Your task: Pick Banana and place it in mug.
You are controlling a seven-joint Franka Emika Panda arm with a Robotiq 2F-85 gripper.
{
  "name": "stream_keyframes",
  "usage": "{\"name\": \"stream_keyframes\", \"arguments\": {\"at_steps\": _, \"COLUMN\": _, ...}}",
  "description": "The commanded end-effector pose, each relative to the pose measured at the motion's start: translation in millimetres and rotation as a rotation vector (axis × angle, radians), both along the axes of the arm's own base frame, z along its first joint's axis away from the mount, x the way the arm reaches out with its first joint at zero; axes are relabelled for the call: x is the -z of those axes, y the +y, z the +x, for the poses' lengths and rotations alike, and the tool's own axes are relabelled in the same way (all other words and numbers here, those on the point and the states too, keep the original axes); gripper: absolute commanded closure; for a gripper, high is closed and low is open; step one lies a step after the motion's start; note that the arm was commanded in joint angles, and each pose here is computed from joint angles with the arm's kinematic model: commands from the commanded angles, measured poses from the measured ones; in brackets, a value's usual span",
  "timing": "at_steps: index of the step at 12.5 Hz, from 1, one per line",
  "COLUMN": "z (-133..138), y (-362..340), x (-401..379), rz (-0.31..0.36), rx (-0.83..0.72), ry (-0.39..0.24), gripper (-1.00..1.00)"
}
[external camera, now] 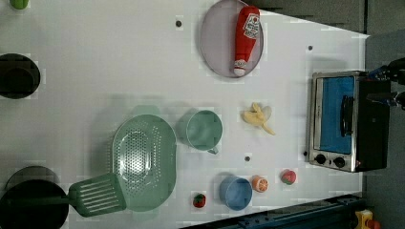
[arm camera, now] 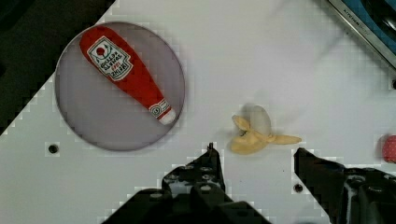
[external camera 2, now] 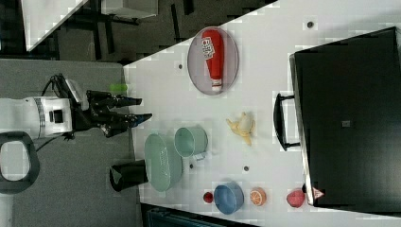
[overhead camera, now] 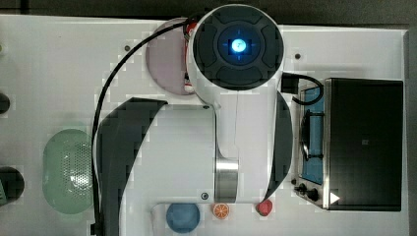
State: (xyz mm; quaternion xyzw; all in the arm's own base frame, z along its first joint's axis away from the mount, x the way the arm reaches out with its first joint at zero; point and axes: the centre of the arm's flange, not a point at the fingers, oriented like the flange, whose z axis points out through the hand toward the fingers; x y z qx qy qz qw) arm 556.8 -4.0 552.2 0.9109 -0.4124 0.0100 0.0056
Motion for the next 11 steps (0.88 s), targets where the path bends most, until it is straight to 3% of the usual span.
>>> {"name": "stream_keyframes", "arguments": {"at_steps": 1, "z": -92, "y": -18, "x": -47, "rz": 0.017, "rx": 0.013, "ry": 0.025, "gripper": -0.48}}
{"name": "stream_keyframes", "arguments": {"at_steps": 3, "z": -92, "y": -19, "x": -42, "rz": 0.018, "rx": 0.014, "ry": 0.034, "gripper": -1.00}}
{"name": "stream_keyframes", "arguments": {"at_steps": 6, "z": -91, "y": -20, "x": -11, "rz": 0.021, "rx": 0.015, "ry": 0.081, "gripper": -1.00}}
{"name": "stream_keyframes", "arguments": {"at_steps": 8, "z": -86, "y": -20, "x": 37, "rz": 0.025, "rx": 0.013, "ry": 0.125, "gripper": -1.00}}
{"name": "stream_keyframes", "arguments": {"at_steps": 11, "z": -75, "y": -22, "x": 137, "rz": 0.033, "rx": -0.055, "ry": 0.139, "gripper": -1.00}}
